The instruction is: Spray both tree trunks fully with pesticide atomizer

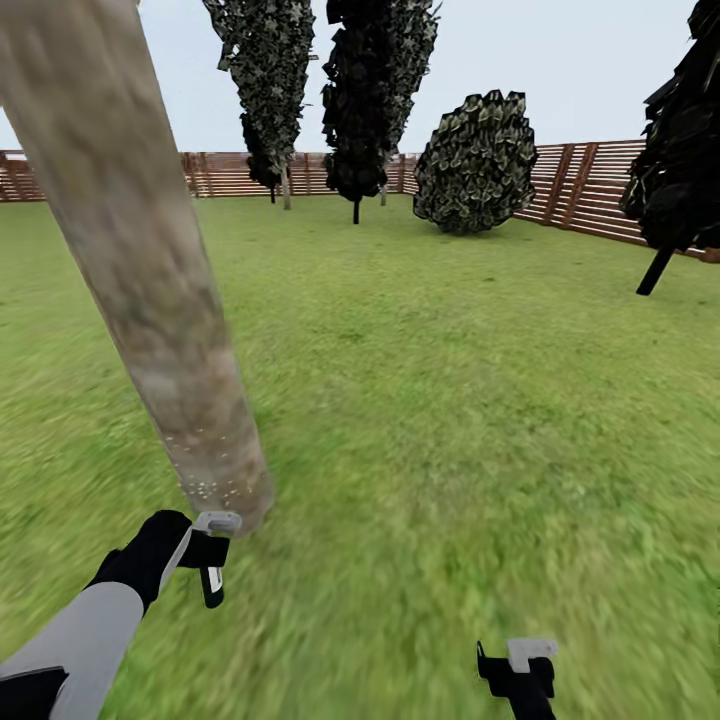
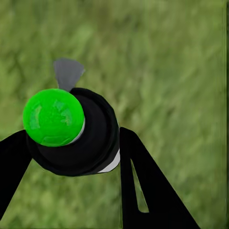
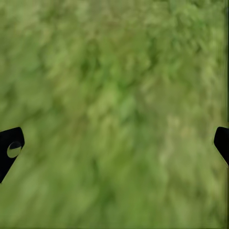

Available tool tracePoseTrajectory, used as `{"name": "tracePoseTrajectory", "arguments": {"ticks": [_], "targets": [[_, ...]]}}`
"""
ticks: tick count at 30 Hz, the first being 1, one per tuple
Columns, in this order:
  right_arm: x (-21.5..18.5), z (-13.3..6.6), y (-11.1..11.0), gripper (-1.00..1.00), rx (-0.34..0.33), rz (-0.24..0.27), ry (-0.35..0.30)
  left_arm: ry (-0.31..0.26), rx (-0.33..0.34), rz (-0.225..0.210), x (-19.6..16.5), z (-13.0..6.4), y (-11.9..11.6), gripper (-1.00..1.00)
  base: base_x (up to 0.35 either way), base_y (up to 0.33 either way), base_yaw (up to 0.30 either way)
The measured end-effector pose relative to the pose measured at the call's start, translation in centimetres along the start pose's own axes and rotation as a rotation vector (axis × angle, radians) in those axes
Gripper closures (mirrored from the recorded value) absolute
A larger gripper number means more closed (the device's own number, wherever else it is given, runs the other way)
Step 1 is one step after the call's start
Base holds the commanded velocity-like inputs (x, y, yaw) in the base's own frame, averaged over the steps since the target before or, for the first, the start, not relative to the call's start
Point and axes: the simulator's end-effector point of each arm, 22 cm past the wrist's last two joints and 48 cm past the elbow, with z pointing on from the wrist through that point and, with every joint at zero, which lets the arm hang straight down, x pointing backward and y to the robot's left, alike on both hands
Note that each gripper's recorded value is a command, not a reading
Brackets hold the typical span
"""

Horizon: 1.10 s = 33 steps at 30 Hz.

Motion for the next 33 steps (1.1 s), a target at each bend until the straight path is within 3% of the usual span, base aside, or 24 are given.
{"name": "tracePoseTrajectory", "arguments": {"ticks": [17,25,33], "targets": [[0.0,0.0,0.1,-1.0,-0.001,0.0,0.0,-0.003,0.001,0.001,-0.1,0.0,-0.1,1.0,0.063,-0.266,0.263],[0.0,0.0,0.0,-1.0,0.0,0.0,0.0,-0.006,0.001,0.0,-0.2,-0.1,-0.1,1.0,0.098,-0.271,0.035],[0.0,0.0,0.1,-1.0,-0.001,0.001,0.001,-0.039,0.048,0.019,-2.2,-0.5,-4.2,1.0,0.006,-0.138,0.226]]}}
